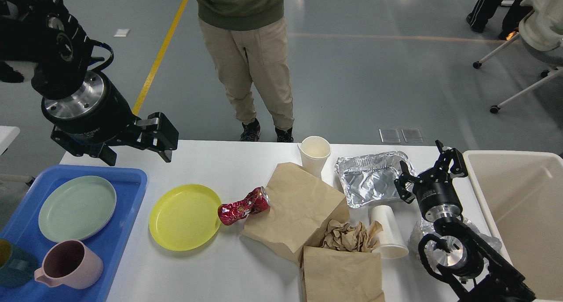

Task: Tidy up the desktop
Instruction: 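Open the left gripper and raise it off the pink mug, then lower the left gripper to the yellow plate edge and grasp it, then lift the yellow plate and carry it over the blue tray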

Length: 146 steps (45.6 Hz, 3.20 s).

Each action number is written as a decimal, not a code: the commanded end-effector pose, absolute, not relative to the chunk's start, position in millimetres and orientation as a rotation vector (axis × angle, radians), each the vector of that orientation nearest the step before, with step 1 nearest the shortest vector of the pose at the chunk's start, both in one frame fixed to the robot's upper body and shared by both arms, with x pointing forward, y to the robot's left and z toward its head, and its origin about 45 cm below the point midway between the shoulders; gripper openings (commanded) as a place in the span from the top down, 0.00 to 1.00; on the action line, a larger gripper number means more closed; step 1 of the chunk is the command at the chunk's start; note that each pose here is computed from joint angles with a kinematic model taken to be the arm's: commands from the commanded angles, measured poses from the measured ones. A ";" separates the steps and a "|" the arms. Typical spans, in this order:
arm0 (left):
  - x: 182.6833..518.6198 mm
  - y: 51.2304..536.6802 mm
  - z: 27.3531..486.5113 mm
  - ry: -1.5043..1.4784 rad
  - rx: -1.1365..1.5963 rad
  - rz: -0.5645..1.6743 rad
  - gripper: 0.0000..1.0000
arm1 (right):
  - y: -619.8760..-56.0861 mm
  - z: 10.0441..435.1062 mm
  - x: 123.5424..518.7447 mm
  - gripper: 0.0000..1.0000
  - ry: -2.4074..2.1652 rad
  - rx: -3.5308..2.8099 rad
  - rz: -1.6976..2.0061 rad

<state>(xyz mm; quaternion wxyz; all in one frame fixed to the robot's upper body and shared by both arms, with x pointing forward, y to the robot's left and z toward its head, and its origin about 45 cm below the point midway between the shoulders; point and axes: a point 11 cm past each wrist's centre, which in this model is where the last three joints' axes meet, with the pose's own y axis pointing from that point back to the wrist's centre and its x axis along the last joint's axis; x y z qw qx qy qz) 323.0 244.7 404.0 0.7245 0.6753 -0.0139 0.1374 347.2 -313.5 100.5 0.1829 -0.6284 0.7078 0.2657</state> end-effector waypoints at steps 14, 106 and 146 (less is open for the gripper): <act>338.1 265.5 307.1 0.129 1.443 0.392 0.06 | -313.5 100.5 347.2 0.00 1.997 -1.773 0.750; 306.9 348.3 76.9 0.565 1.249 0.914 0.68 | -313.5 100.5 347.2 0.00 1.997 -1.773 0.750; 300.1 343.3 72.3 0.596 1.237 0.856 1.00 | -313.5 100.5 347.2 0.00 1.997 -1.773 0.750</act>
